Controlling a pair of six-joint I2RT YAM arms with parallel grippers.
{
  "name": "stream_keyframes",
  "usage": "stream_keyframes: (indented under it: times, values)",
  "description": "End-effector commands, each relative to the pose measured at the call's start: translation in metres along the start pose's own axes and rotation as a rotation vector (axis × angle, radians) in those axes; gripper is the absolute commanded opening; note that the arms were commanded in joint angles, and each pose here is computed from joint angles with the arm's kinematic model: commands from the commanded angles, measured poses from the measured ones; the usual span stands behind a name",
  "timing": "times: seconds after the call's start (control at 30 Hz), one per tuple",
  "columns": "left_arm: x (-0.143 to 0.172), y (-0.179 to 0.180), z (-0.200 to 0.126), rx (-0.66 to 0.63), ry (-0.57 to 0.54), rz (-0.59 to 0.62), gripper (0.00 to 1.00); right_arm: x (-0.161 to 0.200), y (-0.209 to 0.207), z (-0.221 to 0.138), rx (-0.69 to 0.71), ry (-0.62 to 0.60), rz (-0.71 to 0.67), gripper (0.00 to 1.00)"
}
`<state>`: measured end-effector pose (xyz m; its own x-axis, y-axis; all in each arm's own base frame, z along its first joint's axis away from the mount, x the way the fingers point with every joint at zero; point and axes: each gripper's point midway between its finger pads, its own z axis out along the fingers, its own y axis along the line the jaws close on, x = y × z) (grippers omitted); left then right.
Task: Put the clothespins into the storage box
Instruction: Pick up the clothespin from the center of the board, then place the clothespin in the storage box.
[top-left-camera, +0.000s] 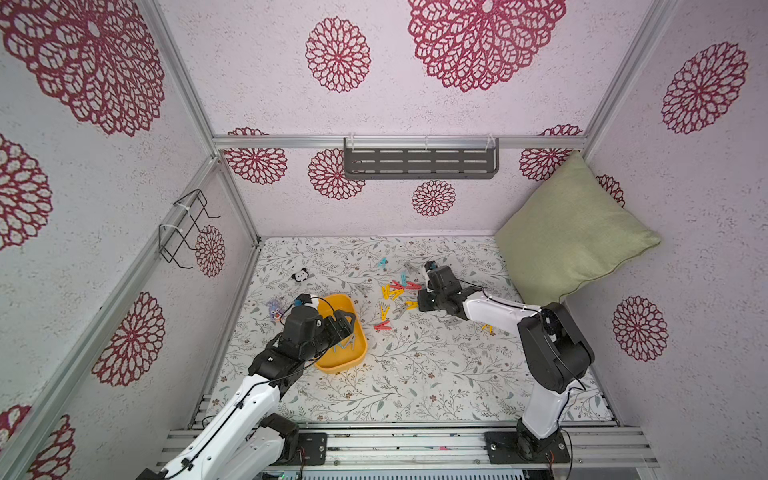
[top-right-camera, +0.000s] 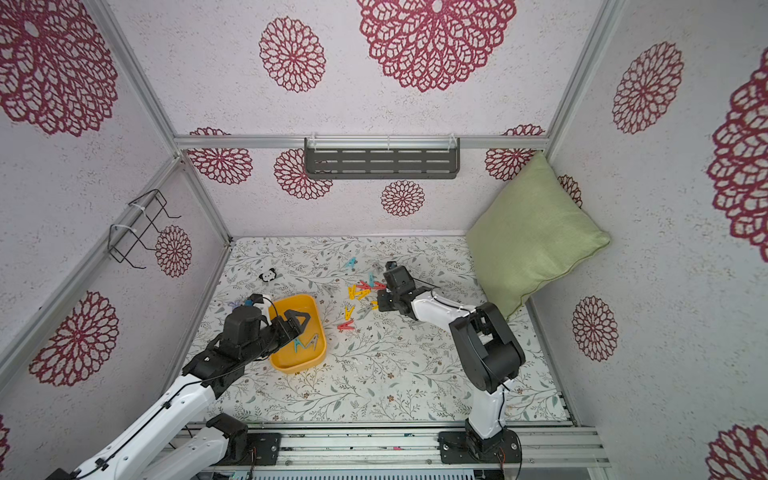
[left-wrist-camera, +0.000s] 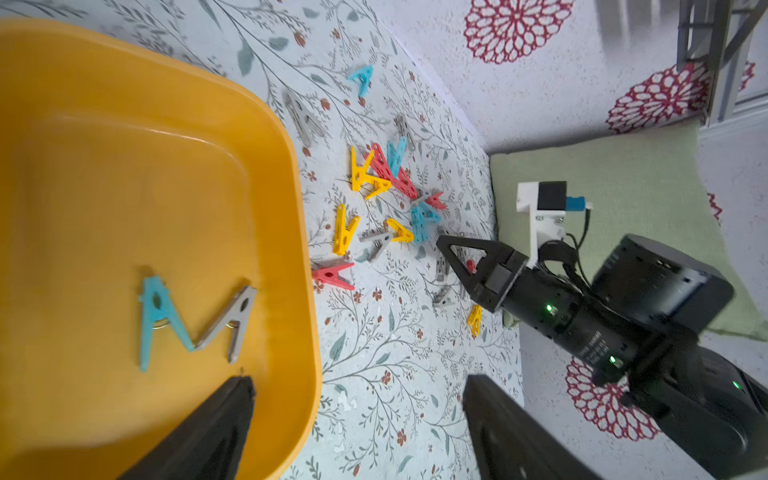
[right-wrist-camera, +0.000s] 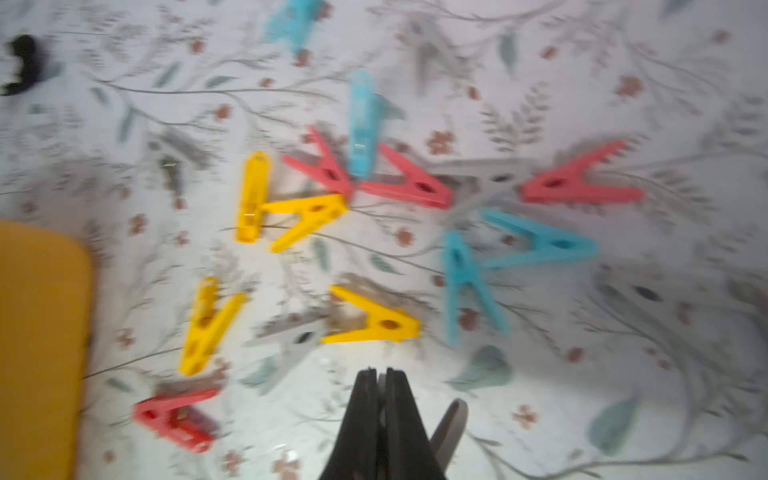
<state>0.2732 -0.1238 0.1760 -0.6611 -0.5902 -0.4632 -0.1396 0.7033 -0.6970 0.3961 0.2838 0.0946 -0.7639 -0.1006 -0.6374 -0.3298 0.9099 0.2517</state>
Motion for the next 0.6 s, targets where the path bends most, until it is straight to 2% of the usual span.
stream_keyframes:
  times: [0.0,0.3,0.4,0.57]
  values:
    - [-0.001,0.027,-0.011,-0.069,-0.005,-0.009,0.88,-0.015,0.064,-0.022,-0.151,-0.035,-0.040,0.00]
    - [-0.021,0.062,-0.039,-0.131,-0.098,-0.086,0.89,0.012,0.193,-0.026,-0.401,0.042,-0.187,0.00]
    - [-0.025,0.068,-0.046,-0.132,-0.120,-0.110,0.89,0.026,0.219,-0.021,-0.432,0.079,-0.230,0.00]
    - [-0.025,0.071,-0.053,-0.130,-0.132,-0.128,0.89,0.041,0.239,-0.010,-0.456,0.121,-0.264,0.04]
